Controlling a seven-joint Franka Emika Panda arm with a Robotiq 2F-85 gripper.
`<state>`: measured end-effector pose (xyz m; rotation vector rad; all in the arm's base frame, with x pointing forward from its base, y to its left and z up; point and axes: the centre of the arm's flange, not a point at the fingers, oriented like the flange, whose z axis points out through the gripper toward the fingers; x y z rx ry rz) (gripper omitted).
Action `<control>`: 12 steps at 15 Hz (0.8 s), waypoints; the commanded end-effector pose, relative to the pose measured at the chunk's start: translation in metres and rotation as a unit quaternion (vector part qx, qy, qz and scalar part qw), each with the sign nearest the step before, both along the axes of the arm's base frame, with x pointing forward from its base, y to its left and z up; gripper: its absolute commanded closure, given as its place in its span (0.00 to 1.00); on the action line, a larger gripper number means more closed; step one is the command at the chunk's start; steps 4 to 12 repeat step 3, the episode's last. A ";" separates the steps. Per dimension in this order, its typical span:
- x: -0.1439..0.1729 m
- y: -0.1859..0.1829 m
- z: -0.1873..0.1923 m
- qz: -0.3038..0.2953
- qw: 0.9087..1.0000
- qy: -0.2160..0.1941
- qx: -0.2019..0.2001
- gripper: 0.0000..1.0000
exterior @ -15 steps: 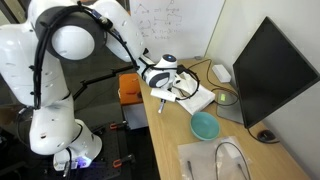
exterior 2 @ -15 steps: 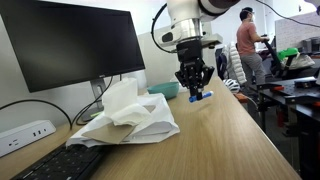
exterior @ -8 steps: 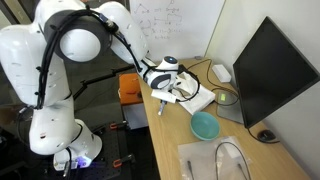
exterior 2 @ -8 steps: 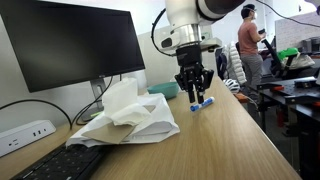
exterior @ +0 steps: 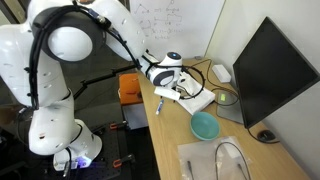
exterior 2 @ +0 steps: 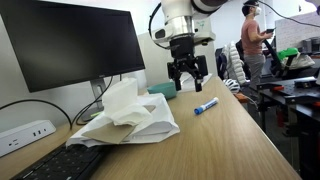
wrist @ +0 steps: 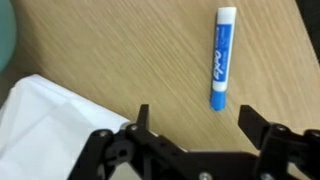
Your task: Pick up the marker from the bowl and put it on the table
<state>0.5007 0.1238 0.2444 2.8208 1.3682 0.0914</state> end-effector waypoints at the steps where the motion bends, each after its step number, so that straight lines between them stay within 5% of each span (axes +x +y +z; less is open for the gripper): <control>1: -0.003 -0.010 0.042 -0.025 1.000 0.002 0.006 0.00; 12: -0.004 -0.018 0.061 -0.036 0.999 -0.008 0.014 0.00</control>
